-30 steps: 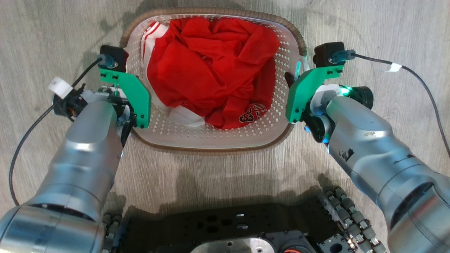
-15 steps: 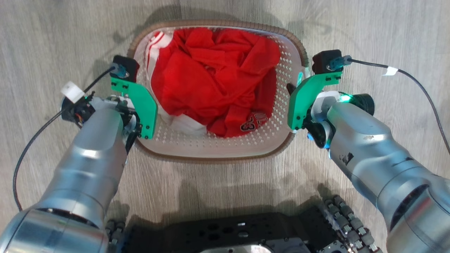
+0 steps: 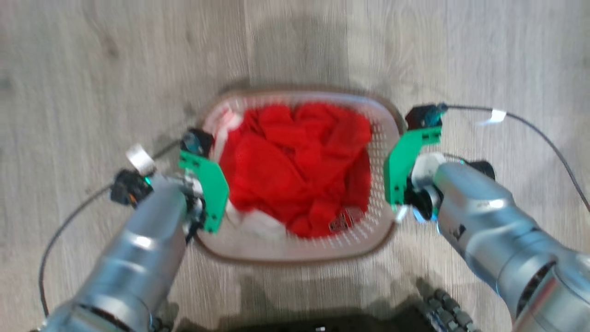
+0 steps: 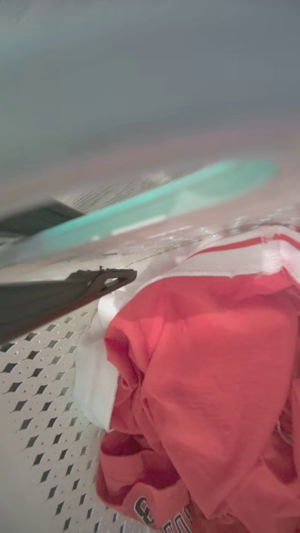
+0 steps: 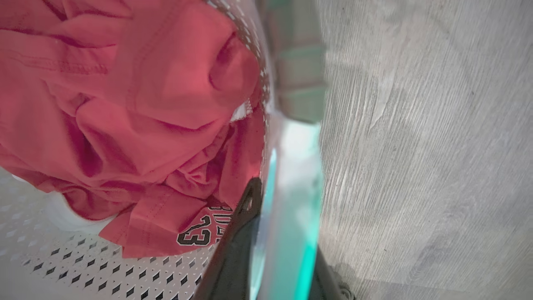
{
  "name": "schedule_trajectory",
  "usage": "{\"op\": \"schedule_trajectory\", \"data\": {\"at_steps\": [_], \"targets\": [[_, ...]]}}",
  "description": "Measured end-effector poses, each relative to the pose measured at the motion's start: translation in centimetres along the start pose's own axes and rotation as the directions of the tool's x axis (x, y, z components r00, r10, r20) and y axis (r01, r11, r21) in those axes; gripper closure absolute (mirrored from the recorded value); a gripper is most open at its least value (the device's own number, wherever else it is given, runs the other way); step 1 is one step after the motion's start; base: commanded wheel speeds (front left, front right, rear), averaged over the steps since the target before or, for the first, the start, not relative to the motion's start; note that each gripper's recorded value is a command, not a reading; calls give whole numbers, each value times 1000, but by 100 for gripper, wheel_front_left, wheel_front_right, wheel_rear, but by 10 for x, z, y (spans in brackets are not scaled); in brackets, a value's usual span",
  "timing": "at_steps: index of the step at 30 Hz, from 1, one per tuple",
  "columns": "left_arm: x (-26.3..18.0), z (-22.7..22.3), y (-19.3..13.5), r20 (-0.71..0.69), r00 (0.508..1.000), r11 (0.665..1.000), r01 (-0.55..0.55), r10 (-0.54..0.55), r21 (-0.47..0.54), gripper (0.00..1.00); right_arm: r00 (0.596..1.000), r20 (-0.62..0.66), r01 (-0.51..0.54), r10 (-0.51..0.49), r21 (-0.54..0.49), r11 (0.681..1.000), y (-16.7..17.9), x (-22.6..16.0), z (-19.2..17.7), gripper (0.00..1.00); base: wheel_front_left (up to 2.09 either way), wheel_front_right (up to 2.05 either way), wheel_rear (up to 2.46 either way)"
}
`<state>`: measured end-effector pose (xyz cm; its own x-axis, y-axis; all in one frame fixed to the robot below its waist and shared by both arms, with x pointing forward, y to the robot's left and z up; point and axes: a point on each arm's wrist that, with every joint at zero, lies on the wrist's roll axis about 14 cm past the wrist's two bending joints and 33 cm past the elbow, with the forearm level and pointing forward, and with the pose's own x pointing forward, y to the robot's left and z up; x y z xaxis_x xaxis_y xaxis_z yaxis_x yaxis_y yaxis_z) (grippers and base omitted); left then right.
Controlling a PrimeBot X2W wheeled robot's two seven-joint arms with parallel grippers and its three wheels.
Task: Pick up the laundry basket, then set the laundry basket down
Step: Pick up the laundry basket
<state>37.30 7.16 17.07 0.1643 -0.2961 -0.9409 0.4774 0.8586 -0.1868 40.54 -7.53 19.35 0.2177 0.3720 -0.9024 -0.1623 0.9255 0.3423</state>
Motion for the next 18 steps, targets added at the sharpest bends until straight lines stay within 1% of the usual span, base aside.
{"op": "schedule_trajectory", "data": {"at_steps": [2,4,12,18], "targets": [[-14,-7,-15,-19,1000,1000,22,-21,22,100,1000,-30,7,-8,-17,1000,2,-14,-8,100,0,0,0],[-24,-8,-22,-20,999,999,25,-24,32,100,999,-39,9,-10,-26,1000,5,-24,-12,100,0,0,0],[-63,-10,-24,-7,1000,999,14,-14,51,100,1000,-22,-22,20,-76,997,30,-55,-10,100,0,0,0],[-91,-28,-34,-54,998,999,22,-20,44,100,998,-54,-42,37,-105,994,47,-78,-30,100,0,0,0]]}}
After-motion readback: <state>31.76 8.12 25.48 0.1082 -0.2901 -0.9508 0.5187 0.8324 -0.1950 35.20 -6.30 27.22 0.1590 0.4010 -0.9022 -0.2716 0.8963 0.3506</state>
